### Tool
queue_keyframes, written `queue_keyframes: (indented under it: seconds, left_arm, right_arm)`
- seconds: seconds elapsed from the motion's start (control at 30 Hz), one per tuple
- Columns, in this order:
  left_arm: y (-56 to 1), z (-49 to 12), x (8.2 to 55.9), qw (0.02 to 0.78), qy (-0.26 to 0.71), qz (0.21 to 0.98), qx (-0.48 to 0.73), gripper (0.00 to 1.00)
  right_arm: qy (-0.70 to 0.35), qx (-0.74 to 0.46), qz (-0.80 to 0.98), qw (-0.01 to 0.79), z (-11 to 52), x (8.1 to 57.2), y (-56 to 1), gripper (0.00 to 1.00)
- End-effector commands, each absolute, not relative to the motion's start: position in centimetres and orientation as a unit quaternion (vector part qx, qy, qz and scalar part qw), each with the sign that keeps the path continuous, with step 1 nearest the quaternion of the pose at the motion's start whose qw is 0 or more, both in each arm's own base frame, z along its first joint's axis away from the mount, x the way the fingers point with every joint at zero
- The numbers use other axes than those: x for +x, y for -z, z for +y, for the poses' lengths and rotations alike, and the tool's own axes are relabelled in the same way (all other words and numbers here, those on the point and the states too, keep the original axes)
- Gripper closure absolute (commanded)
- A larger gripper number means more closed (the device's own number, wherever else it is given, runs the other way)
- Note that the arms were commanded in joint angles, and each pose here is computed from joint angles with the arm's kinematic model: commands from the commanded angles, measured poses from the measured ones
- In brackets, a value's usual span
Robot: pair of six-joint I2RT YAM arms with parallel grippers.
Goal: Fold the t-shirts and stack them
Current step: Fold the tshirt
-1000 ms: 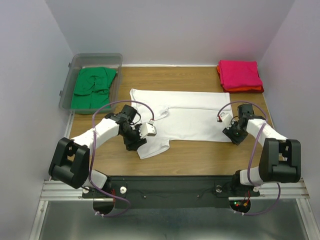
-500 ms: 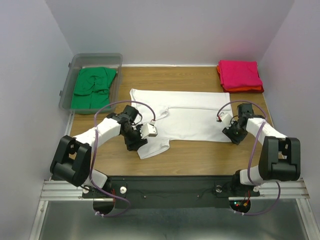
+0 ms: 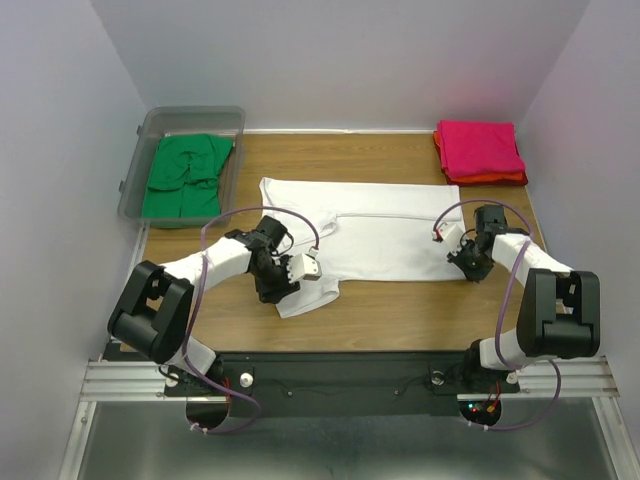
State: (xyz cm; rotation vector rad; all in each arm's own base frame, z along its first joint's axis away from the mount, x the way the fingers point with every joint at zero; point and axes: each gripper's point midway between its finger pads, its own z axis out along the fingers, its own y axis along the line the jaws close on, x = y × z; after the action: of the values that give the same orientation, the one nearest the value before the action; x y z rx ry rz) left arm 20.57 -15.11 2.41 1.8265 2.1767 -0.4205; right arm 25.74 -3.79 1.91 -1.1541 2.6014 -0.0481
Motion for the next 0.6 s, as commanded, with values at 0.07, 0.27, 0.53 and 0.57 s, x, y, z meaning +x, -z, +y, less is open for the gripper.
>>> queue_keyframes:
  seconds: [0.07,0.27,0.53,0.57]
  left_arm:
    - [-0.5,-14.3,19.7,0.105,0.129,0.760,0.629,0.54]
    - [0.0,-14.0,19.4,0.099,0.122,0.763,0.627,0.78]
    - [-2.2,-14.2,18.7,0.120,0.135,0.760,0.625,1.00]
    - [-2.7,-14.4,18.7,0.128,0.137,0.758,0.624,1.00]
  right_arm:
    - [0.024,-0.404,0.900,0.163,-3.8,26.5,-2.3,0.99]
    - [0.024,-0.401,0.900,0.166,-3.8,26.8,-2.7,0.99]
    - [0.032,-0.402,0.897,0.178,-3.9,27.1,-4.0,1.00]
    - [0.034,-0.402,0.897,0.179,-3.9,27.1,-4.1,0.99]
